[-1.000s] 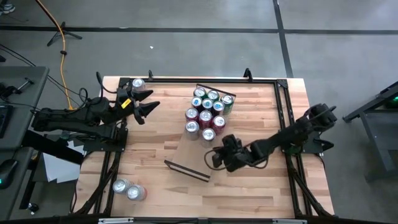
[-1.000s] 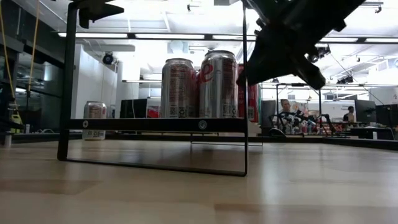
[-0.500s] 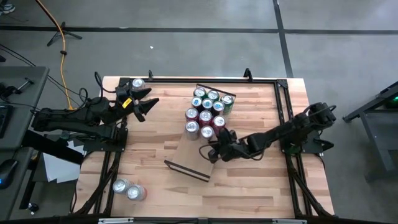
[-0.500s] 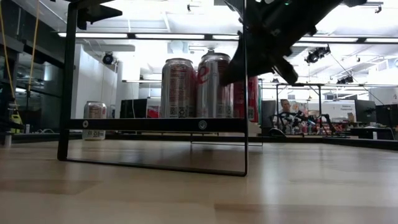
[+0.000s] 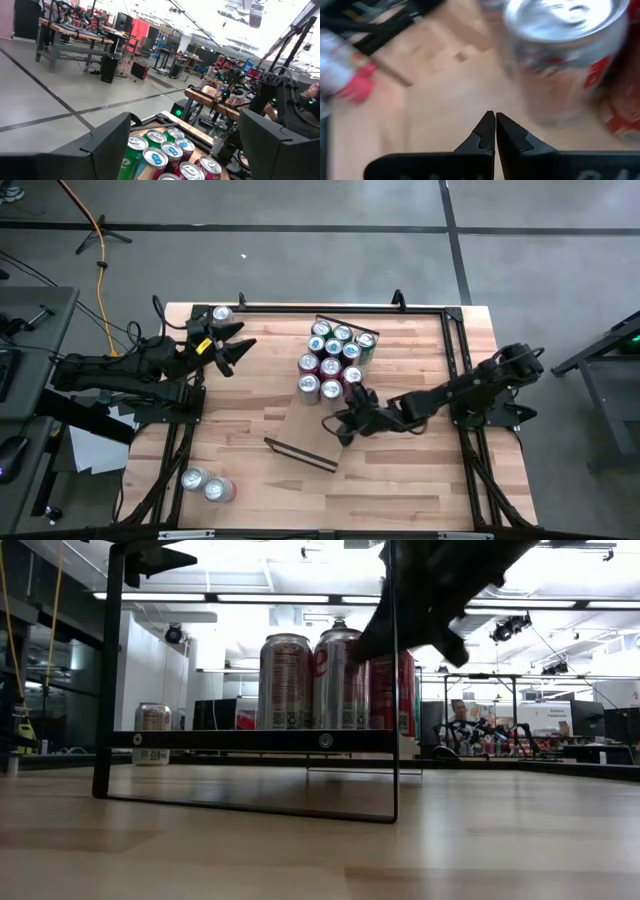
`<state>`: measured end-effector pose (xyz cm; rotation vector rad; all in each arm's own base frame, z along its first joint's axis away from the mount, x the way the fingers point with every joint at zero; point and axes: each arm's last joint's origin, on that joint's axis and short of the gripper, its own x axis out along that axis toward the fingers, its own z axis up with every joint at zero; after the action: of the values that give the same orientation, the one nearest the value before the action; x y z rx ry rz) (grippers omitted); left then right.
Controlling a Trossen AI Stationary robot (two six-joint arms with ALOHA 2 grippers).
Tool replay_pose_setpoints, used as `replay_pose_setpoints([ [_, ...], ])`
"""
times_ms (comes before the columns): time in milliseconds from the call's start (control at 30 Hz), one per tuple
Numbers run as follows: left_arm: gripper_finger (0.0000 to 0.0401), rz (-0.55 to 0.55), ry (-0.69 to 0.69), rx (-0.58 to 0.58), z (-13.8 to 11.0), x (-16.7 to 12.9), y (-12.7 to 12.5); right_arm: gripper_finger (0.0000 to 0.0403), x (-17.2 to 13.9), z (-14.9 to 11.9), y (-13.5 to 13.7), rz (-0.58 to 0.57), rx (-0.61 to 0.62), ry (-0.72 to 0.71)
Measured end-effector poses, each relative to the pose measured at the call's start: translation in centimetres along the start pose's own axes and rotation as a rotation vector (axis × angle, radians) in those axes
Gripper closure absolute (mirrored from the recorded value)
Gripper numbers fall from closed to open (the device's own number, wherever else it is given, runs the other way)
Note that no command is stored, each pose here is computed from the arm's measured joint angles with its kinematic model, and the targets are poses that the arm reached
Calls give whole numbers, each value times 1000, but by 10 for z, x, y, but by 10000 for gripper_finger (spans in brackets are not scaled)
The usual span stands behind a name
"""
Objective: Place canned beverage on shelf
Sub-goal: Put the bottom red and silver soda can on the shelf aligned with the other red and silver soda can, then put the red and silver soda can on the shelf aligned with the other red and silver soda can
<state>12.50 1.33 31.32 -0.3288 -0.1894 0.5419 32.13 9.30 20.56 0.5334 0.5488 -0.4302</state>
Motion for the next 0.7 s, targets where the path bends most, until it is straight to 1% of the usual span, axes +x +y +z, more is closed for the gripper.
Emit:
replay_pose_setpoints([
  [100,112,-29,11,2,1,-1,0,403,-18,2,8,67,-22,3],
  [200,112,-23,35,11,11,-4,-1,403,-39,12,12,104,-3,-61],
  [267,112,21,68,7,19,-5,-1,403,-53,24,11,93,23,-138],
  [333,112,90,108,-7,28,-2,-2,403,-63,34,7,69,34,-207],
  [400,112,196,183,-7,32,3,0,403,-70,43,3,55,36,-249],
  [467,112,338,256,-10,38,9,3,403,-72,52,-2,44,51,-272],
  [533,112,501,358,28,39,18,12,403,-70,58,-7,37,61,-274],
  [633,112,750,521,118,34,34,34,403,-65,63,-13,43,71,-255],
  [700,112,878,601,109,28,46,55,403,-62,65,-15,46,75,-243],
])
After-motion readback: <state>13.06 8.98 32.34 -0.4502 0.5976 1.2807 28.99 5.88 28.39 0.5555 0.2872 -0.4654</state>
